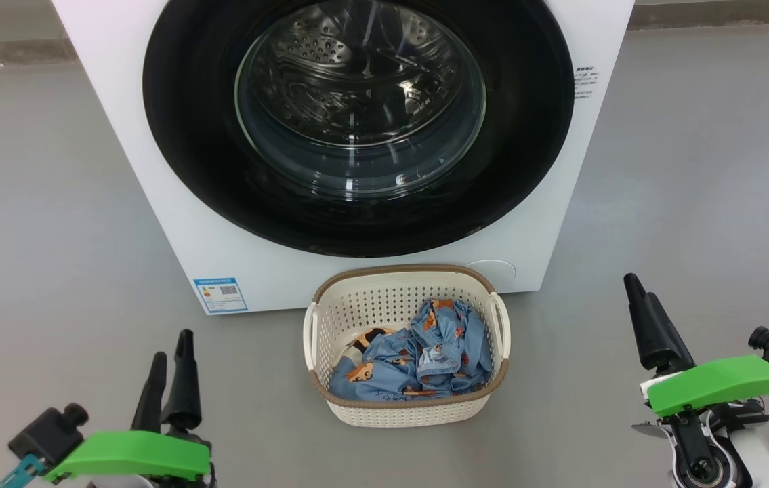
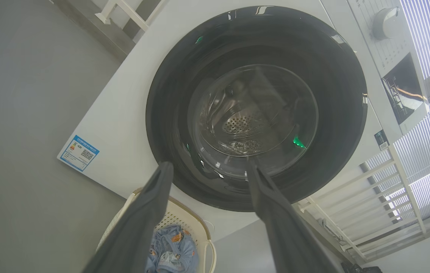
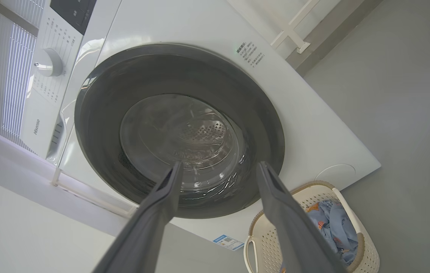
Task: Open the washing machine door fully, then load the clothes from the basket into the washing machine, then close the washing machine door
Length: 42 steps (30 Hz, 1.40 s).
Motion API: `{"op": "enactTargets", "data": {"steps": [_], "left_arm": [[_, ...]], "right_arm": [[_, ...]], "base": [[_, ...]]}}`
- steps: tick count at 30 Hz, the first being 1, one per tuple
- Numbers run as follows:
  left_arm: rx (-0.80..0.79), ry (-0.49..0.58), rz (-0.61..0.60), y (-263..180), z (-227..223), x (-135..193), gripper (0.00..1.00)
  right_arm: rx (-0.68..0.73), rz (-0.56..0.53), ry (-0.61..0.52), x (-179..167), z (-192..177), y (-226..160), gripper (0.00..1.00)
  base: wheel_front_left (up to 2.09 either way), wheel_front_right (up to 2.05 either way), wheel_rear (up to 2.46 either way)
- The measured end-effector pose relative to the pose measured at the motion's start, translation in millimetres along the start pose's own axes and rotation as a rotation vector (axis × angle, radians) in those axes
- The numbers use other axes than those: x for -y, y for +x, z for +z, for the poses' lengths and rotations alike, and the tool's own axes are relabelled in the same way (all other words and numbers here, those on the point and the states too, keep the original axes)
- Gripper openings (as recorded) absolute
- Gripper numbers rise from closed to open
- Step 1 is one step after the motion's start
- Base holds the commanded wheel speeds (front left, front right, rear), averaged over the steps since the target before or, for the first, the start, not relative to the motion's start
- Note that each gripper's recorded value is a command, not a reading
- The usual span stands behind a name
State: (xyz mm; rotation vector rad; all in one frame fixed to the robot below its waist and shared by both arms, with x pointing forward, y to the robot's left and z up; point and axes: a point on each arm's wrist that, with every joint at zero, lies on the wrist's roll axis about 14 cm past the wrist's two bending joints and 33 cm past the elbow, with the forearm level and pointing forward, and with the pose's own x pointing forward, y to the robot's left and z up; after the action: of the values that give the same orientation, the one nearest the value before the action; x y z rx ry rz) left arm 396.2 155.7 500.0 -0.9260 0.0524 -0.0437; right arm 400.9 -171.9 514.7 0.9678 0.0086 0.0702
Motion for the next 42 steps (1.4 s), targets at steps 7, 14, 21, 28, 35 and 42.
{"op": "enactTargets", "data": {"steps": [7,14,21,28,35,42], "left_arm": [[-0.007,0.133,-0.006,0.0,-3.8,2.9,1.0],[0.002,0.217,-0.014,0.8,-3.1,4.8,1.0],[0.001,0.3,-0.011,1.8,-5.6,3.3,1.0],[-0.003,0.379,-0.024,0.9,-10.0,3.9,1.0],[0.017,0.454,-0.051,5.0,-6.7,11.8,1.0],[0.03,0.529,-0.065,4.4,-6.6,14.9,1.0]], "right_arm": [[0.004,0.02,-0.109,-5.0,0.5,3.1,1.0],[0.0,0.058,-0.213,-15.3,-1.9,6.6,1.0],[-0.011,0.061,-0.319,-11.7,-5.4,5.7,1.0],[-0.023,0.078,-0.416,-12.9,-9.0,9.3,1.0],[-0.027,0.091,-0.514,-13.3,-10.3,12.2,1.0],[-0.033,0.12,-0.589,-18.2,-14.9,13.3,1.0]], "base": [[0.0,0.0,0.0],[0.0,0.0,0.0],[0.0,0.0,0.0],[0.0,0.0,0.0],[0.0,0.0,0.0],[0.0,0.0,0.0]]}}
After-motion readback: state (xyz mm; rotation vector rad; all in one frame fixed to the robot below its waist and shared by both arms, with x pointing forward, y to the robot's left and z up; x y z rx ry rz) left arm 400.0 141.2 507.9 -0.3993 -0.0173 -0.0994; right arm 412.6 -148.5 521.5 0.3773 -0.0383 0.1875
